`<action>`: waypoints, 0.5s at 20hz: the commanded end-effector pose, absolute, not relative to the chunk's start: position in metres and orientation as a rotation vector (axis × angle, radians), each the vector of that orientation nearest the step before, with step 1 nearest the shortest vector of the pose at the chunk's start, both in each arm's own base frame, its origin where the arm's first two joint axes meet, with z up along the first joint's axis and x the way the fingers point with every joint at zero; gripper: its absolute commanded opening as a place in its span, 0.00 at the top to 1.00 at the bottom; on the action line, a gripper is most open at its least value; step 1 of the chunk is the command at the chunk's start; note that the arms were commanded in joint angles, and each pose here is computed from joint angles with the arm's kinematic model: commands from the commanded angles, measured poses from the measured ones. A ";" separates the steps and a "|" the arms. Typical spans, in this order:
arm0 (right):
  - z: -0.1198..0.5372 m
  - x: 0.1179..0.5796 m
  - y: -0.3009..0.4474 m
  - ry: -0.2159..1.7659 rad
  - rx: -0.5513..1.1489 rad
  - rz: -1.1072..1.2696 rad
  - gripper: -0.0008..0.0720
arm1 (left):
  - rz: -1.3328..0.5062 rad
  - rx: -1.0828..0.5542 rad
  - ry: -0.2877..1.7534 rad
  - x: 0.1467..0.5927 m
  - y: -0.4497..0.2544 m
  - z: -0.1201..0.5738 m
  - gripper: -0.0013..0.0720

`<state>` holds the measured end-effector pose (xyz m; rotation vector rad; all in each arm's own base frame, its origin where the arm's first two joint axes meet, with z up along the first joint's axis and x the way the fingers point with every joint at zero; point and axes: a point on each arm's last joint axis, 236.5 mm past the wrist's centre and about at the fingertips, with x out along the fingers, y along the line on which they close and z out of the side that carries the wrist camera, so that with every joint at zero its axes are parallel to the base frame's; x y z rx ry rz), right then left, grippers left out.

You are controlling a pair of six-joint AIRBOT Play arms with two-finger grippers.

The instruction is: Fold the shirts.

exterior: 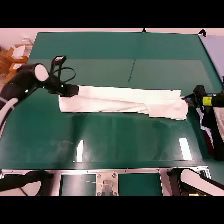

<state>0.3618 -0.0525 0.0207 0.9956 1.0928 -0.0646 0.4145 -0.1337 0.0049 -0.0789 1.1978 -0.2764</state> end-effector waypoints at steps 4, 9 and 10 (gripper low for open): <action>-0.032 0.449 -0.057 1.098 1.084 -0.053 0.97 | -0.305 -0.004 1.146 0.513 -0.150 -0.033 0.95; -0.022 0.469 -0.081 1.074 1.009 0.030 0.43 | -0.293 0.041 1.138 0.526 -0.144 -0.022 0.00; -0.010 0.468 -0.095 1.060 0.952 0.053 0.31 | -0.275 0.084 1.160 0.523 -0.134 -0.015 0.00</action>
